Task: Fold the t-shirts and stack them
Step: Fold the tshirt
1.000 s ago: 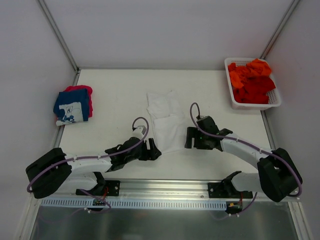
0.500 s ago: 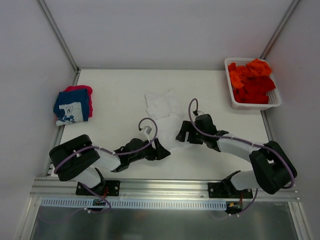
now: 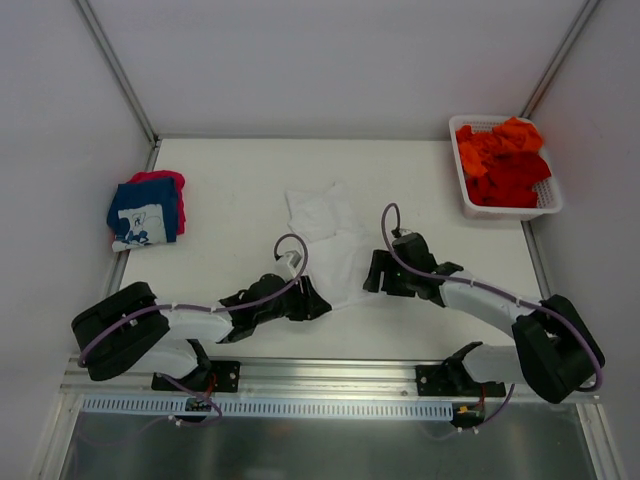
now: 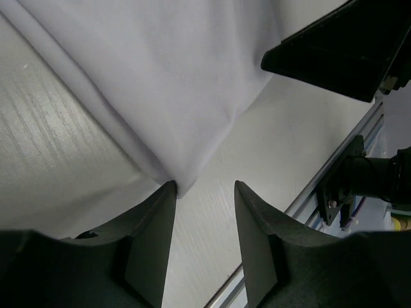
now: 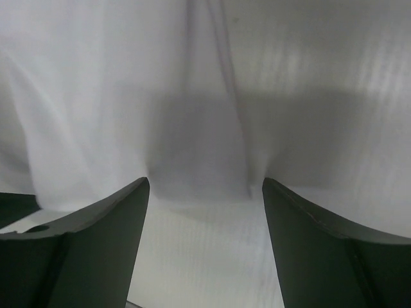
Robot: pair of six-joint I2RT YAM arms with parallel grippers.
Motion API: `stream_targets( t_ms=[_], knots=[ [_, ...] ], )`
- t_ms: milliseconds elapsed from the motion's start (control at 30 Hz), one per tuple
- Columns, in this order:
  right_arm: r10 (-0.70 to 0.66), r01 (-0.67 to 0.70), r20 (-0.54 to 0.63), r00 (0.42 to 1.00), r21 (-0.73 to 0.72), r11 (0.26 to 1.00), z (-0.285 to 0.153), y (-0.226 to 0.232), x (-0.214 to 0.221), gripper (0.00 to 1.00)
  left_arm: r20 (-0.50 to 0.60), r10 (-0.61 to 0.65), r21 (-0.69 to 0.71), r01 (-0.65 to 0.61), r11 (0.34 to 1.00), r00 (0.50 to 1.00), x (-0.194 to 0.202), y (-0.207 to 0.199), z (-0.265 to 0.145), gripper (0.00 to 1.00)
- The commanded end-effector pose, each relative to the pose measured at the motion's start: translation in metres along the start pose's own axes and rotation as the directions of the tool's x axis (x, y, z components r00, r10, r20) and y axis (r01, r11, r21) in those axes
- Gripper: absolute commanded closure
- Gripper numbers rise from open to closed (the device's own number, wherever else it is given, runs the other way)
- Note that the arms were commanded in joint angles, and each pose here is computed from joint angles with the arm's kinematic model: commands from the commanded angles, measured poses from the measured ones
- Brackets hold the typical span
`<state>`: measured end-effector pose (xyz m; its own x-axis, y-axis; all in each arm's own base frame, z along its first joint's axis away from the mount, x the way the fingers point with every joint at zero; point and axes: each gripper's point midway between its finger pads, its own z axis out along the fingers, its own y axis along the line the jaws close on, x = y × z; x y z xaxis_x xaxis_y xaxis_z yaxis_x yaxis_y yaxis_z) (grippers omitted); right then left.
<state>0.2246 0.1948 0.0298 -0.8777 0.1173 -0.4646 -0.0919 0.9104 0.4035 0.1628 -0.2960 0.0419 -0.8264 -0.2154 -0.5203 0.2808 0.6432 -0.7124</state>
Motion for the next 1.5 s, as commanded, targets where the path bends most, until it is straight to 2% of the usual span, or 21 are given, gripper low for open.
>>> stream_targets(
  t_ms=[0,200,433,500,533,567,600,667,700,733,767,800,833,867,900,967,1100,1233,1267,1300,1467],
  knots=[
    [-0.038,0.05,-0.06,0.997,0.219,0.974,-0.031,-0.043,0.017,0.25,0.037,0.067,-0.051,-0.065,0.997,0.997,-0.015,-0.001,-0.006,0.58],
    [-0.045,0.049,-0.024,0.999,0.198,0.979,-0.046,-0.04,0.014,0.24,0.053,0.081,-0.054,-0.079,0.995,0.995,-0.02,-0.004,-0.01,0.58],
    [-0.032,0.038,-0.037,0.999,0.181,0.983,-0.032,-0.042,0.022,0.24,0.034,0.077,-0.064,-0.075,0.995,0.996,-0.016,0.0,-0.011,0.59],
    [-0.025,0.03,-0.039,0.999,0.156,0.987,-0.026,-0.038,0.024,0.24,0.029,0.077,-0.076,-0.075,0.994,0.997,-0.012,0.006,-0.011,0.51],
    [-0.019,0.024,-0.043,0.999,0.126,0.992,-0.025,-0.033,0.025,0.24,0.048,0.078,-0.046,-0.076,0.996,0.996,-0.015,0.001,-0.011,0.41],
    [-0.017,0.02,-0.027,1.0,0.109,0.994,-0.024,-0.03,0.023,0.23,0.05,0.077,-0.011,-0.077,0.997,0.996,-0.013,-0.004,-0.013,0.23],
    [-0.018,0.019,-0.024,1.0,0.037,0.999,-0.024,-0.018,0.027,0.21,0.058,0.071,0.005,-0.072,0.997,0.996,-0.008,0.001,-0.017,0.19],
    [-0.049,0.053,0.079,0.996,-0.051,0.997,-0.043,0.005,0.014,0.16,0.166,0.077,0.118,-0.097,0.988,0.983,-0.026,-0.026,-0.032,0.15],
    [-0.078,0.08,0.13,0.988,-0.013,0.997,-0.053,-0.001,0.007,0.13,0.236,0.098,0.102,-0.125,0.987,0.967,-0.039,-0.035,-0.038,0.12],
    [-0.103,0.123,0.245,0.964,-0.068,0.99,-0.082,0.018,-0.012,0.07,0.23,0.187,0.006,-0.194,0.981,0.955,-0.041,-0.024,-0.049,0.1],
    [-0.134,0.15,0.269,0.954,-0.039,0.988,-0.097,0.013,-0.014,0.01,0.238,0.251,-0.057,-0.244,0.968,0.938,-0.051,-0.024,-0.056,0.08],
    [-0.159,0.175,0.33,0.931,-0.02,0.984,-0.112,0.013,-0.025,0.01,0.307,0.284,-0.105,-0.264,0.959,0.908,-0.083,-0.044,-0.067,0.11],
    [-0.191,0.229,0.418,0.888,-0.041,0.973,-0.141,0.023,-0.042,0.0,0.252,0.368,-0.212,-0.32,0.923,0.895,-0.084,-0.027,-0.077,0.22],
    [-0.211,0.246,0.43,0.878,-0.026,0.969,-0.15,0.02,-0.043,0.01,0.292,0.379,-0.238,-0.317,0.918,0.878,-0.105,-0.042,-0.086,0.38],
    [-0.23,0.269,0.453,0.861,-0.024,0.963,-0.158,0.022,-0.048,0.01,0.316,0.396,-0.302,-0.304,0.904,0.862,-0.117,-0.038,-0.092,0.62],
    [-0.205,0.266,0.481,0.853,-0.061,0.962,-0.171,0.03,-0.052,0.01,0.311,0.405,-0.311,-0.31,0.898,0.86,-0.122,-0.043,-0.095,0.69],
    [-0.195,0.281,0.444,0.874,-0.136,0.95,-0.165,0.044,-0.042,0.01,0.285,0.379,-0.173,-0.341,0.924,0.881,-0.12,-0.083,-0.09,0.51],
    [-0.238,0.345,0.492,0.837,-0.136,0.929,-0.155,0.05,-0.037,0.01,0.262,0.324,-0.105,-0.307,0.946,0.909,-0.113,-0.096,-0.08,0.43],
    [-0.221,0.318,0.495,0.841,-0.121,0.94,-0.152,0.045,-0.038,0.01,0.228,0.341,-0.069,-0.335,0.94,0.912,-0.105,-0.1,-0.078,0.14],
    [-0.229,0.312,0.483,0.845,-0.098,0.945,-0.147,0.041,-0.037,0.0,0.234,0.323,-0.062,-0.317,0.946,0.917,-0.104,-0.099,-0.075,0.01],
    [-0.28,0.3,0.4,0.873,0.012,0.954,-0.121,0.022,-0.03,0.01,0.227,0.305,-0.08,-0.295,0.952,0.925,-0.09,-0.077,-0.063,0.01]
  ],
)
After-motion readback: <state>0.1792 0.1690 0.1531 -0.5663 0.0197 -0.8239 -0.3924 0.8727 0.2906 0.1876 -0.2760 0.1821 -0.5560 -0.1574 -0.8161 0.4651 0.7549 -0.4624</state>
